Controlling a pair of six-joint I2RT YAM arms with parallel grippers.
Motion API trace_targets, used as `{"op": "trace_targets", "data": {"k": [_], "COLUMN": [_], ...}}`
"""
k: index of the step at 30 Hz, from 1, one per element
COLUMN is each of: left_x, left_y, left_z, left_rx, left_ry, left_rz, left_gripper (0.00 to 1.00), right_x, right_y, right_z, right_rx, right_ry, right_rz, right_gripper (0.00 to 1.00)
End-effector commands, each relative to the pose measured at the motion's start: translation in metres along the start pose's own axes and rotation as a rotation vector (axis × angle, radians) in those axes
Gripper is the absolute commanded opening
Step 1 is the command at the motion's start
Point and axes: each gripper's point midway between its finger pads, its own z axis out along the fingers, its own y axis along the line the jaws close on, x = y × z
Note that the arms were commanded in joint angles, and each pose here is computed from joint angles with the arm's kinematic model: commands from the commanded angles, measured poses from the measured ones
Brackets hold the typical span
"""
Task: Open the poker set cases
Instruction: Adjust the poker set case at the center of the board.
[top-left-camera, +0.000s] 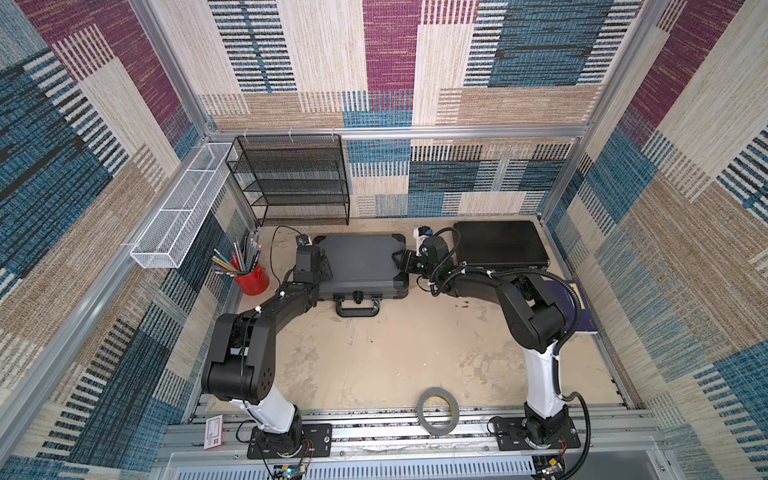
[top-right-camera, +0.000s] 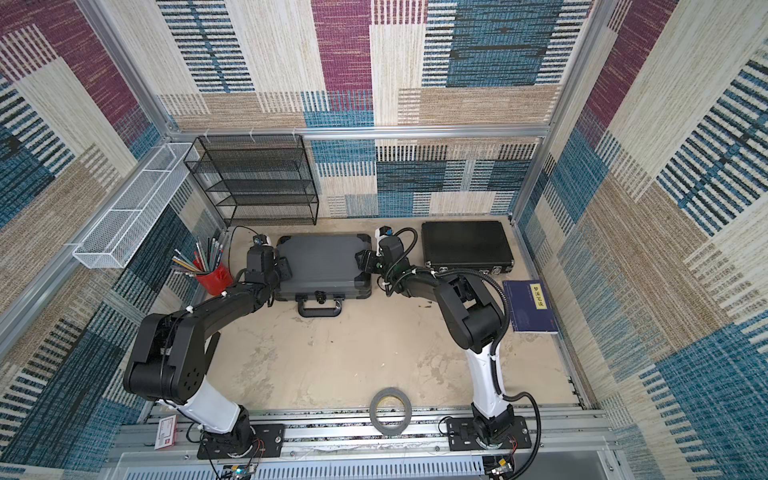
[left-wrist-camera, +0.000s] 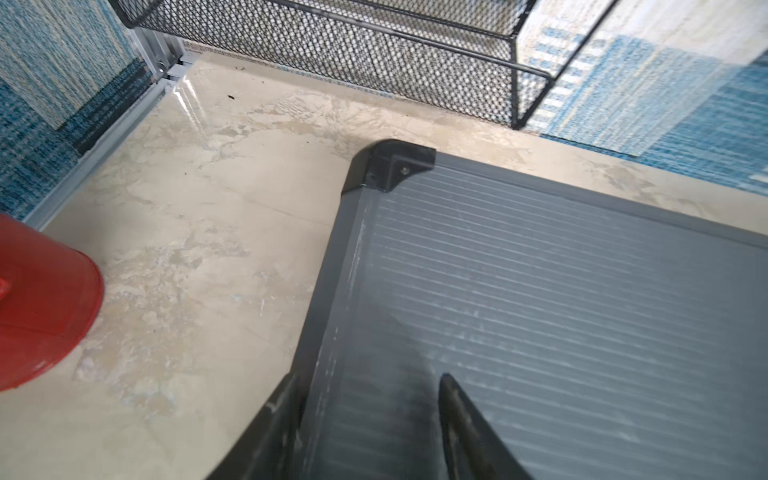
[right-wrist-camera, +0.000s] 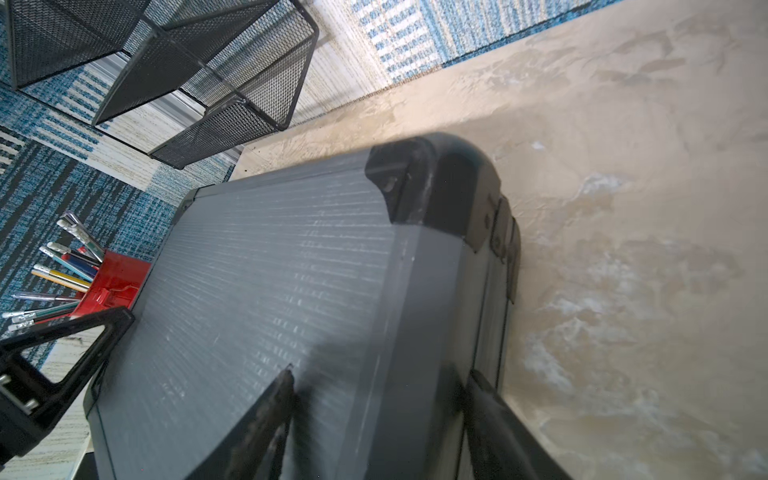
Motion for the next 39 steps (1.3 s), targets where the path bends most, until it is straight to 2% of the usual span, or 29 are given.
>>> {"op": "trace_targets", "data": {"k": [1, 10, 17, 23, 29, 35, 39], "left_x": [0.120, 0.147, 0.125, 0.109, 0.110, 0.116, 0.124], "left_y": [-0.064, -0.076, -0.069, -0.050, -0.036, -0.040, -0.043], "left_z": [-0.040, -0.070, -0.083, -0.065, -0.042, -0.031, -0.033], "left_rx": [0.357, 0.403, 0.381, 0.328, 0.290, 0.310, 0.333], "left_ry": [0.510, 0.548, 0.477, 0.435, 0.444, 0.471, 0.495], "left_rz": [-0.103, -0.140, -0.117, -0.139, -0.166, -0.171, -0.187], "left_gripper": [0.53, 0.53, 0.54, 0.62, 0.67, 0.67, 0.63], "right_x": [0.053, 0.047, 0.049, 0.046, 0.042, 0.054, 0.061], "right_y": [-0.006, -0.038, -0.052, -0.063, -0.061, -0.060, -0.051], "right_z": [-0.006, -0.026, -0.038, -0.044, -0.049, -0.050, -0.056], "right_rx": [-0.033, 0.015, 0.049, 0.072, 0.069, 0.039, -0.014], "right_ry": [0.215, 0.238, 0.253, 0.244, 0.241, 0.271, 0.279], "right_rz": [-0.013, -0.084, -0.120, -0.109, -0.117, -0.090, -0.064], "right_gripper": [0.64, 0.64, 0.64, 0.66, 0.69, 0.66, 0.63]}}
